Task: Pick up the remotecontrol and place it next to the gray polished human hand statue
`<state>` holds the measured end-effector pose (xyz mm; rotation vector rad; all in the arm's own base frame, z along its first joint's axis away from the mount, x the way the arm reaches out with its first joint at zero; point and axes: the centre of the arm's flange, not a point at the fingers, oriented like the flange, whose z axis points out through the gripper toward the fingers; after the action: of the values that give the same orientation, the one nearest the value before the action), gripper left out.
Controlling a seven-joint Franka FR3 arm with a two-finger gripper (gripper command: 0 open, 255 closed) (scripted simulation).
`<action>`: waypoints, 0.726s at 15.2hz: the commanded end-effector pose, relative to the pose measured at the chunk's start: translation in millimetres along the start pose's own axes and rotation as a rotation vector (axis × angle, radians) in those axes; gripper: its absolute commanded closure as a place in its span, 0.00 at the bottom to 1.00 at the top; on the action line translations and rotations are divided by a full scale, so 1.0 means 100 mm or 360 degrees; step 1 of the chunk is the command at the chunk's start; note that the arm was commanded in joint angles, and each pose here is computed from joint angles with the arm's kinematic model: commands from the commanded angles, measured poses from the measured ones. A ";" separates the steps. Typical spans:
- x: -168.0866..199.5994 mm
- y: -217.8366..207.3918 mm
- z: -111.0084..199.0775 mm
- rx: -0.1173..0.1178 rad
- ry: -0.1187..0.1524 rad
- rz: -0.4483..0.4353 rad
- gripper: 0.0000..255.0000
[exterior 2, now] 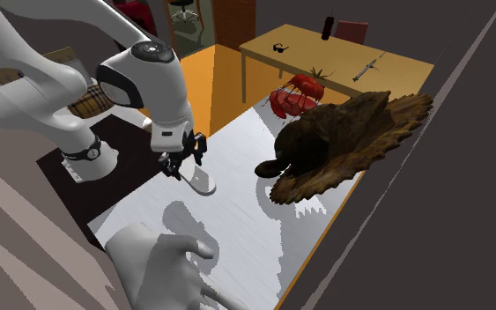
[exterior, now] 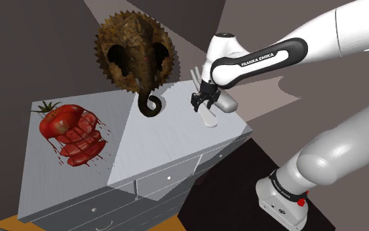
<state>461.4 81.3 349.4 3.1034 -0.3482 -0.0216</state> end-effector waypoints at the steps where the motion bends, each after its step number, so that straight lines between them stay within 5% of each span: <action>1: -0.01 -0.01 0.10 0.0001 0.0002 0.0000 1.00; 11: 0.00 -0.02 0.63 0.0001 0.0002 0.0000 1.00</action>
<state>460.7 83.4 291.2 3.1034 -0.3481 -0.0215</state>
